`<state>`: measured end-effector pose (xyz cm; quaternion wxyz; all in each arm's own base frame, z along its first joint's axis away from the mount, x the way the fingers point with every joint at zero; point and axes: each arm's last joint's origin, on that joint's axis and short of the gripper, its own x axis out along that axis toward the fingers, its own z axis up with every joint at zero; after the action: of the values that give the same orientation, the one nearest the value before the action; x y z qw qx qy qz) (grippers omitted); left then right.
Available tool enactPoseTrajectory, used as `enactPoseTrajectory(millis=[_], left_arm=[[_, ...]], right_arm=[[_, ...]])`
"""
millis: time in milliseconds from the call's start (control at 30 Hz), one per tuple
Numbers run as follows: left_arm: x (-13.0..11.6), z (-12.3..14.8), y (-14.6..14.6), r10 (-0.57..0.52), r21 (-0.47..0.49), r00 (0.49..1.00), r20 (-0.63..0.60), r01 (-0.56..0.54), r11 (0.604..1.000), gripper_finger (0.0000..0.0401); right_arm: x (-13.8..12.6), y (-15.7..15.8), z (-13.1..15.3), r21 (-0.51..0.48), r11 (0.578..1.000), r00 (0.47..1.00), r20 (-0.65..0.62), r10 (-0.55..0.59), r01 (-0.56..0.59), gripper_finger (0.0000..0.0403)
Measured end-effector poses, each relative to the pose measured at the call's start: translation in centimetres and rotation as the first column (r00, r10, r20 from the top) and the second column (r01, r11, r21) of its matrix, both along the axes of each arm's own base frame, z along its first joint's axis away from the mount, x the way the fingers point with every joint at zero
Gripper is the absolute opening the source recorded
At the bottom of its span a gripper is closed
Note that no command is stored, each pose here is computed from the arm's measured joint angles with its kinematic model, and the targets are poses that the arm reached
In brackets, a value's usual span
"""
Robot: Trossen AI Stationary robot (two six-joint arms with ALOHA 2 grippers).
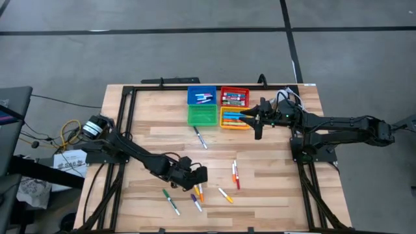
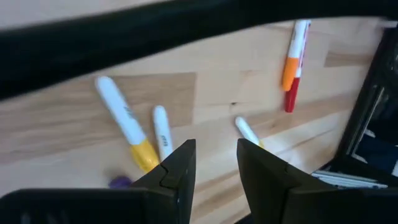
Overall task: Pick & Place Markers
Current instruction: Put the left yellow highlighter pen into the blue bin
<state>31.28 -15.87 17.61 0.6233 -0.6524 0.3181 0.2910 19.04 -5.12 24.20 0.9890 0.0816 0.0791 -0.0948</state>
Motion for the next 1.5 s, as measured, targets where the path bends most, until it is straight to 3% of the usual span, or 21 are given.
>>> enactPoseTrajectory(millis=[367,600,800,1500], left_arm=[[1.5,0.3,-1.1,-0.005,0.089,0.976,-0.218,0.026,0.996,0.0117],[2.4,-1.7,-1.9,-0.039,0.076,0.941,-0.336,0.068,0.995,0.0117],[2.3,-0.7,-2.0,-0.008,0.090,0.955,-0.296,0.037,0.995,0.0117],[2.6,-2.1,-1.2,0.029,0.081,0.930,-0.367,0.001,0.997,0.0117]], right_arm=[[0.0,0.0,0.0,0.000,1.000,1.000,0.000,0.001,-0.001,0.0133],[0.0,0.0,0.0,-0.001,1.000,1.000,0.001,0.001,-0.001,0.0133],[0.0,0.0,0.0,-0.001,1.000,1.000,0.001,0.002,-0.002,0.0134],[0.0,0.0,0.0,0.000,1.000,1.000,0.001,0.003,-0.003,0.0134]])
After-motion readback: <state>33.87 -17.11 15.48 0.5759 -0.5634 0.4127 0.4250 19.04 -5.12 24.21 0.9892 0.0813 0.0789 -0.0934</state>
